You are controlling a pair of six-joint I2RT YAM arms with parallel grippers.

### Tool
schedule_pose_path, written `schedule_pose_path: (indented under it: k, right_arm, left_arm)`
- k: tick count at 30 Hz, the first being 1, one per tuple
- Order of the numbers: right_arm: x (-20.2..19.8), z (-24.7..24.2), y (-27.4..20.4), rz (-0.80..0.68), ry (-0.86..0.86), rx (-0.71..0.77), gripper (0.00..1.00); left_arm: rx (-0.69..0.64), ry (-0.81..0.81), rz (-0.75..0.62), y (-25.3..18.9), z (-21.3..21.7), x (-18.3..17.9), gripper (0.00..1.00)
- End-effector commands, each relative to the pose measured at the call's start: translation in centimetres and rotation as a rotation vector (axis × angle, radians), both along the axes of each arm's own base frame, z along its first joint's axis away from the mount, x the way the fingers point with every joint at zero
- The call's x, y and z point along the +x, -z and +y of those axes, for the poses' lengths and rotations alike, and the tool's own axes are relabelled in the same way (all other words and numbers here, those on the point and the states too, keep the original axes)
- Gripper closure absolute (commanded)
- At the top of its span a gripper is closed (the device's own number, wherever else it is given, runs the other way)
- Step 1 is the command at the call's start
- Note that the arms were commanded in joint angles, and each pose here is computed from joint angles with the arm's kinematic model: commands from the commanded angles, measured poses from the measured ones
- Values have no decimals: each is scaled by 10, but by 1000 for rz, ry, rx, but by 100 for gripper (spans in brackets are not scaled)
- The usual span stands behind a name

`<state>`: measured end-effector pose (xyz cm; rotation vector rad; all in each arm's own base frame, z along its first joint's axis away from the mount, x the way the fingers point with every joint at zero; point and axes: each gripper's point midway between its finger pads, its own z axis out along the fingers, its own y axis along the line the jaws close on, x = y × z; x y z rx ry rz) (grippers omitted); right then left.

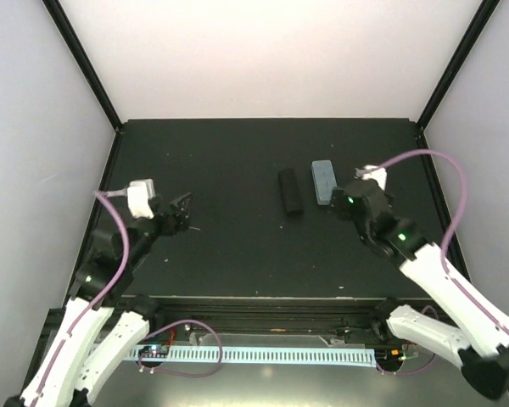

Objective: Organize the sunglasses
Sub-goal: Reset both arms

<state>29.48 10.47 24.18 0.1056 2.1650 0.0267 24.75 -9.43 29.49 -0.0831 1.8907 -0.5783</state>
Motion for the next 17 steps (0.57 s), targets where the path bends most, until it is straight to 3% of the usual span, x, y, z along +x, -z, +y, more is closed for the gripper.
schedule_pose_path:
  k: [1,9,17]
  right_arm:
    - [-37,-58,-16,-103,163,-31,0]
    - [-97,-116,-71,-310,266,78,0]
    - [-120,-131,-82,-340,280,158,0]
  left_arm:
    - [79,-96,-83,-21,34,-32,1]
    - [60,-116,-180,-45,54,-79,1]
    - [79,-124,-170,-44,59,-88,1]
